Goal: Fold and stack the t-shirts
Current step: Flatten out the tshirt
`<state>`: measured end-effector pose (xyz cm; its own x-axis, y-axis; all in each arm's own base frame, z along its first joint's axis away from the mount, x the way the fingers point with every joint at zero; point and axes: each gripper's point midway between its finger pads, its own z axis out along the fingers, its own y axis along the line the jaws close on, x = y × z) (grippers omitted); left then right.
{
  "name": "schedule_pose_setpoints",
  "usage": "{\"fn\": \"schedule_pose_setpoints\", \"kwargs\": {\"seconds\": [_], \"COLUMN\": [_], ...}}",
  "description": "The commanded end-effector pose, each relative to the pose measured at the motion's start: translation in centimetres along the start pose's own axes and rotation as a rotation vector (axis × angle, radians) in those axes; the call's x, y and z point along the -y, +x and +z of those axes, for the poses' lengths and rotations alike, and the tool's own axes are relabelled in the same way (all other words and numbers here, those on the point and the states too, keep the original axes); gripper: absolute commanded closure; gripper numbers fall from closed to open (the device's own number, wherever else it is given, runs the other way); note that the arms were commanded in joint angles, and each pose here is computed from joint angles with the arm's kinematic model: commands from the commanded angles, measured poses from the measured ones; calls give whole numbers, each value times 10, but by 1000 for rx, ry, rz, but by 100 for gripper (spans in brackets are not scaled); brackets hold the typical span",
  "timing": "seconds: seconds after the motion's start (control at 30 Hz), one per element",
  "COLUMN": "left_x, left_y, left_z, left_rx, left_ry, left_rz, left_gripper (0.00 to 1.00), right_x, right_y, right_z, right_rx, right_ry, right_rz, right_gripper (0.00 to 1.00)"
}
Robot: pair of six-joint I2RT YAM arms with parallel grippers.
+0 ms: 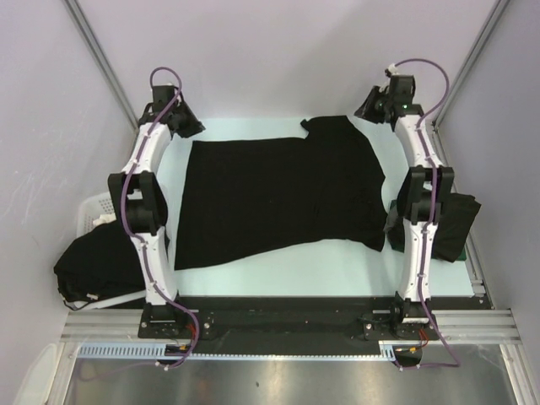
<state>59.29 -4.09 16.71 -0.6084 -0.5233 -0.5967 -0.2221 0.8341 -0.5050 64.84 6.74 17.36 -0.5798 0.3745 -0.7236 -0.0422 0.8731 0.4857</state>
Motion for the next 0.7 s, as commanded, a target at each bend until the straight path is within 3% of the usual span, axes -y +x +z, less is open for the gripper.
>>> {"fn": "schedule_pose_setpoints", "kwargs": {"seconds": [0.0, 0.33, 0.67], "left_x": [9, 2, 4], "left_y": [14, 86, 97], "left_z": [-56, -112, -147], "left_rx": [-2, -126, -134], "left_ry": [3, 19, 20], "left_rz": [73, 118, 161], "left_gripper": [80, 78, 77], "right_x": [-11, -3, 22], "right_y": [41, 153, 197], "right_z": [-62, -154, -191], "right_rx": [-192, -488, -587], "right_ry": [116, 273, 378], "right_rz": [-38, -43, -62], "right_gripper": [73, 65, 63]}}
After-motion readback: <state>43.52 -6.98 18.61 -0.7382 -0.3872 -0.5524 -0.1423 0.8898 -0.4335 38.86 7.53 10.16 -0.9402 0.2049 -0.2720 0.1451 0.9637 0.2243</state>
